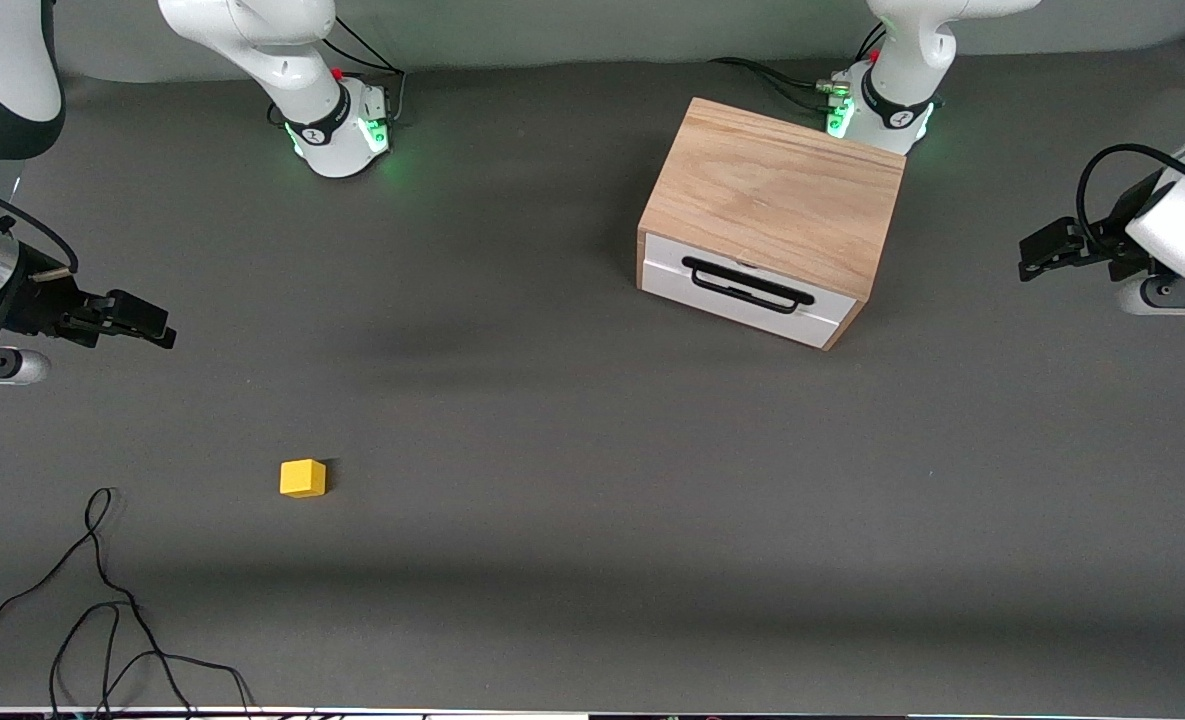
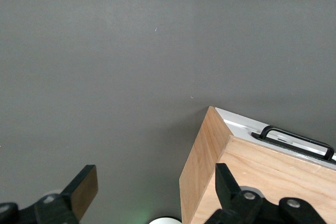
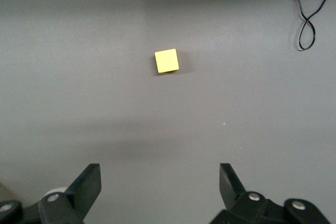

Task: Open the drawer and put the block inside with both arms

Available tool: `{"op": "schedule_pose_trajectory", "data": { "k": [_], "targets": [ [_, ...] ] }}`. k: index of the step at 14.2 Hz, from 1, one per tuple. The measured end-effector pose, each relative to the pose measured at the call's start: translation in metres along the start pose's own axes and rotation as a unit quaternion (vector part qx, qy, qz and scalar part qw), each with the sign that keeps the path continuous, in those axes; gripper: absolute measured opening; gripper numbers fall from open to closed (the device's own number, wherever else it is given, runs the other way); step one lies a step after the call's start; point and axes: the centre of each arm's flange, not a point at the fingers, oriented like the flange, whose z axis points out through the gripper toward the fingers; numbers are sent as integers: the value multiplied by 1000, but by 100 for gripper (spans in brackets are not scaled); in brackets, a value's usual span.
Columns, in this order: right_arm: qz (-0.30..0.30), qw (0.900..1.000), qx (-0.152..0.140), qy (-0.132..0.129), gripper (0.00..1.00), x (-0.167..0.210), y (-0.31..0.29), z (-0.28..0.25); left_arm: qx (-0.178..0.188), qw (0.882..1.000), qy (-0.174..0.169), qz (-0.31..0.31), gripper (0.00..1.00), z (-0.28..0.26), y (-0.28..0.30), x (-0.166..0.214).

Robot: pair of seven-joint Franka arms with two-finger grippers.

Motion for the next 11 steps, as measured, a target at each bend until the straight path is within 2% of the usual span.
{"op": "schedule_pose_trajectory", "data": {
  "k": [11],
  "targets": [
    [0, 1000, -1, -21, 100, 5, 0, 16, 0, 1000, -3, 11, 100, 0, 19, -1]
  ]
}}
